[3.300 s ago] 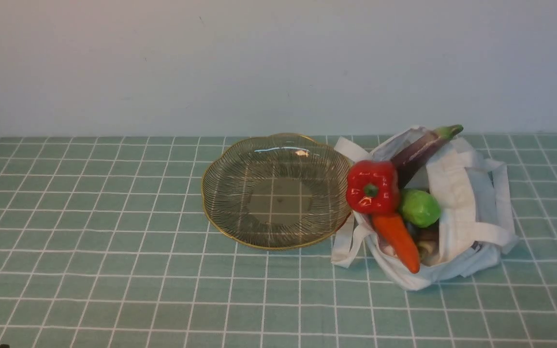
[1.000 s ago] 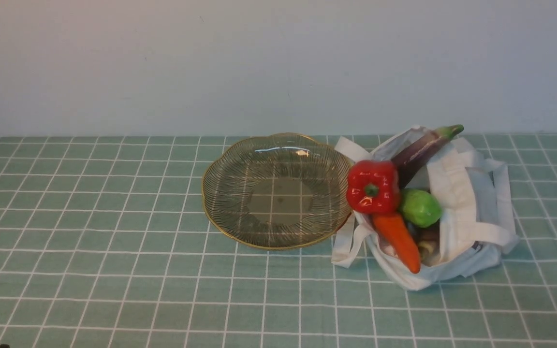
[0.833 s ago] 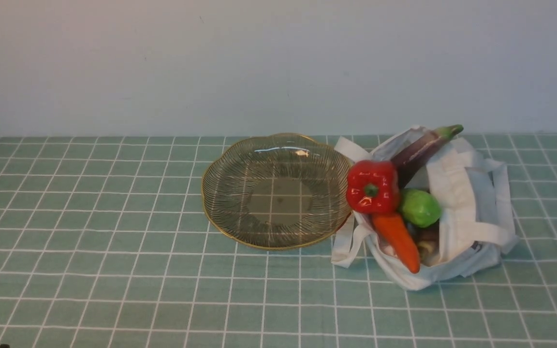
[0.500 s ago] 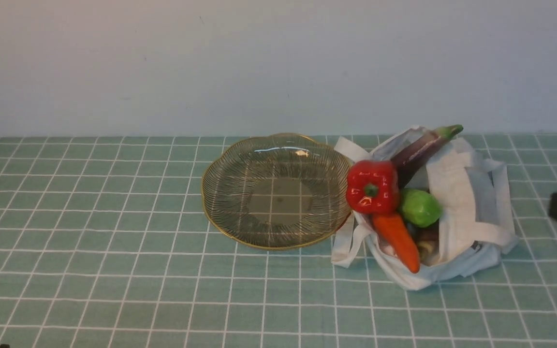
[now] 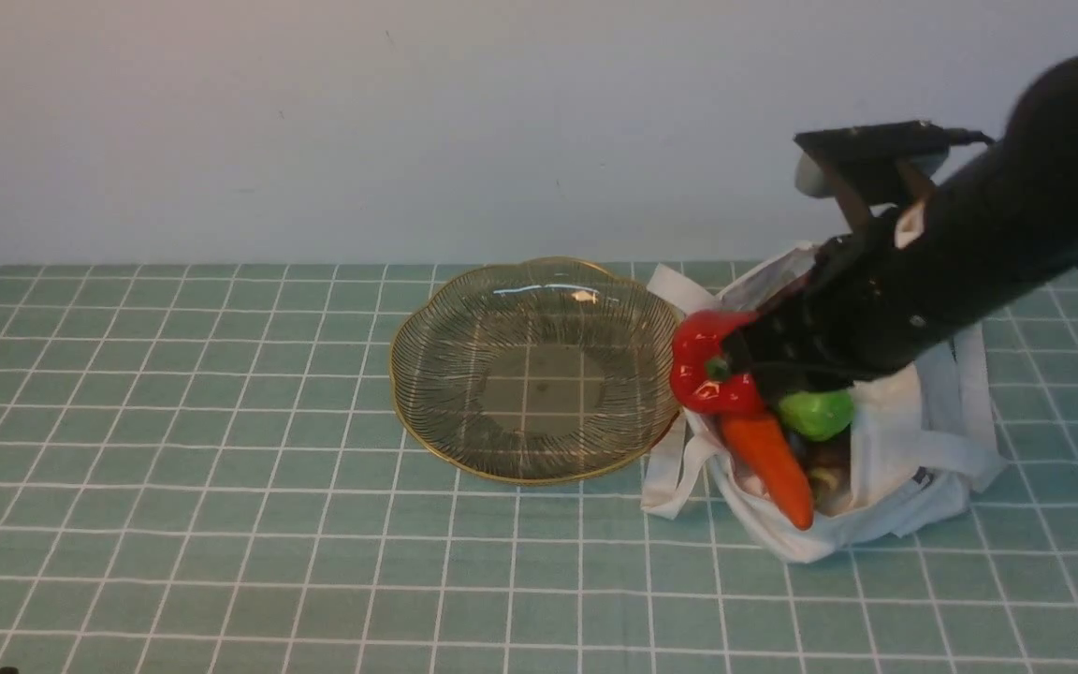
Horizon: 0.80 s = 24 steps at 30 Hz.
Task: Take vegetables from cloth bag on blue coffee tablecloth place on plate.
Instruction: 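Reach for the red bell pepper in the white bag with the right gripper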
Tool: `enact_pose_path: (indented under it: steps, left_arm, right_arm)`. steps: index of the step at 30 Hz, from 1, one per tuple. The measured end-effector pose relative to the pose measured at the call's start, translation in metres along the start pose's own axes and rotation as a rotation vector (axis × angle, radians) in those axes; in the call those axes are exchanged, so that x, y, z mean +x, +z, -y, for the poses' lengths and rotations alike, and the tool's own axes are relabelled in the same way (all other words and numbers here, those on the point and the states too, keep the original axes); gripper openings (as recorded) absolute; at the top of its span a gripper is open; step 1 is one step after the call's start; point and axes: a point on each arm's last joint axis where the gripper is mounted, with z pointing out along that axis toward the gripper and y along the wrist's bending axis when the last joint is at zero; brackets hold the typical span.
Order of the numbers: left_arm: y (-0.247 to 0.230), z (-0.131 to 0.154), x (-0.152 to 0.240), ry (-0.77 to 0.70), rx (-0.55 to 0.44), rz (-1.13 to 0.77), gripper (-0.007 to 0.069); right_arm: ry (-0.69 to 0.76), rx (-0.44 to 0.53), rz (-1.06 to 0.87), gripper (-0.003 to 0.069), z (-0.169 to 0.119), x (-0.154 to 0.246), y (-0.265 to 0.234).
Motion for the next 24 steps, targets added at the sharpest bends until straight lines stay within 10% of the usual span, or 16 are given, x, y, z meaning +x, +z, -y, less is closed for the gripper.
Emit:
enact_pose_path:
  steps: [7, 12, 24]
  left_arm:
    - [0.000, 0.000, 0.000, 0.000, 0.000, 0.000, -0.0005]
    - [0.000, 0.000, 0.000, 0.000, 0.000, 0.000, -0.0005]
    - [0.000, 0.000, 0.000, 0.000, 0.000, 0.000, -0.0005]
  right_arm:
    - [0.156, 0.071, 0.102, 0.0261, 0.003, -0.026, 0.008]
    - [0.187, 0.086, 0.103, 0.0594, 0.005, -0.030, 0.033]
    - [0.206, 0.110, 0.088, 0.0691, 0.010, -0.030, 0.091]
